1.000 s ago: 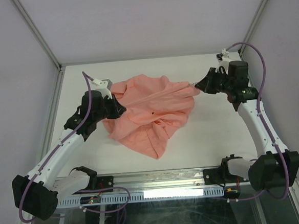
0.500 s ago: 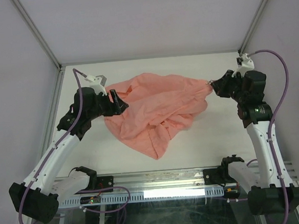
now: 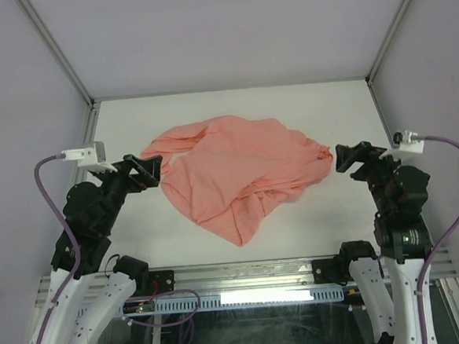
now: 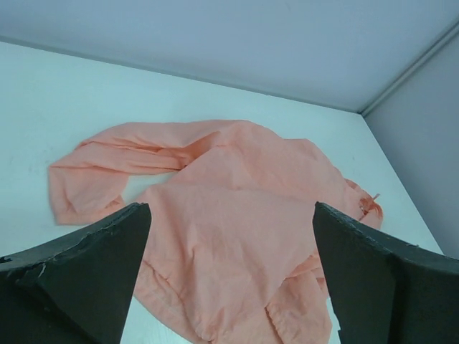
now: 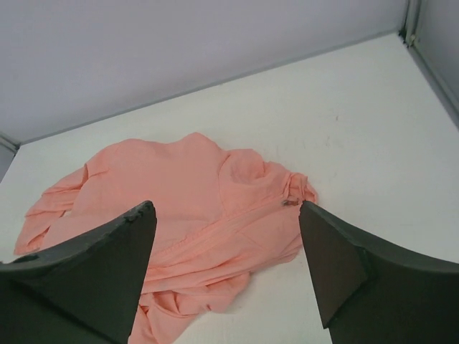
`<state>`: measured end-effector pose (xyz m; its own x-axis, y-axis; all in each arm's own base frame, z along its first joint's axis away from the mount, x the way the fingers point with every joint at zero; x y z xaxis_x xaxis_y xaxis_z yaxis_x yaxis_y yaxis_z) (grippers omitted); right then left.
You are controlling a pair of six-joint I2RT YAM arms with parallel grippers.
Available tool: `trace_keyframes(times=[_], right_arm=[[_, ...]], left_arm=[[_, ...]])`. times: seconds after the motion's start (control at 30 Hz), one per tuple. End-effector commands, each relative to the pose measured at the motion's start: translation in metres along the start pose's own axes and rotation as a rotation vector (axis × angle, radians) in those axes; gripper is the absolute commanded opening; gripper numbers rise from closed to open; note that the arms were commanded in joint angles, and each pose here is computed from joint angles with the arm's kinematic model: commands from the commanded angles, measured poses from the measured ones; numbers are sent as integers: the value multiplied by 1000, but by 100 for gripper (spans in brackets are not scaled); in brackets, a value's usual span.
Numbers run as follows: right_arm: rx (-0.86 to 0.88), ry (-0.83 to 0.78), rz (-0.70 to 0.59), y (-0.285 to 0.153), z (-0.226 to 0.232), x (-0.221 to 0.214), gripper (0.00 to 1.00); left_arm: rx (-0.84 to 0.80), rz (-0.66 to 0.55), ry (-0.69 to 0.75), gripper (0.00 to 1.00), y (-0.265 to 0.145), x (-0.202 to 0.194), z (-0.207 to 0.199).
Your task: Zip up the jacket
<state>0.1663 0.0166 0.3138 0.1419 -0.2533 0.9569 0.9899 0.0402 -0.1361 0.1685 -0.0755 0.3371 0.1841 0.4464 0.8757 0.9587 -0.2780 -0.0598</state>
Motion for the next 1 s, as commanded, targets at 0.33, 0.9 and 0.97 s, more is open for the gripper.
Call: trace_keyframes(times=[0.33, 0.9, 0.97], right_arm=[[-22, -5, -231, -39, -7, -5, 99], [27, -12, -256, -43, -1, -2, 99], [26, -11, -258, -43, -1, -1, 99]], left_arm=[[111, -354, 16, 99, -47, 15, 32], [148, -365, 16, 99, -48, 13, 38], [147, -365, 16, 99, -48, 14, 38]])
Point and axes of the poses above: each gripper's point midway between its finger pads, its own y axis out along the fingers, its own z axis along the line the jaws close on, x = y × z, the point moved 7 cm from there along -y, back along the fingers, and after that the axes turned 4 degrees about -y, right-handed, at the moved point
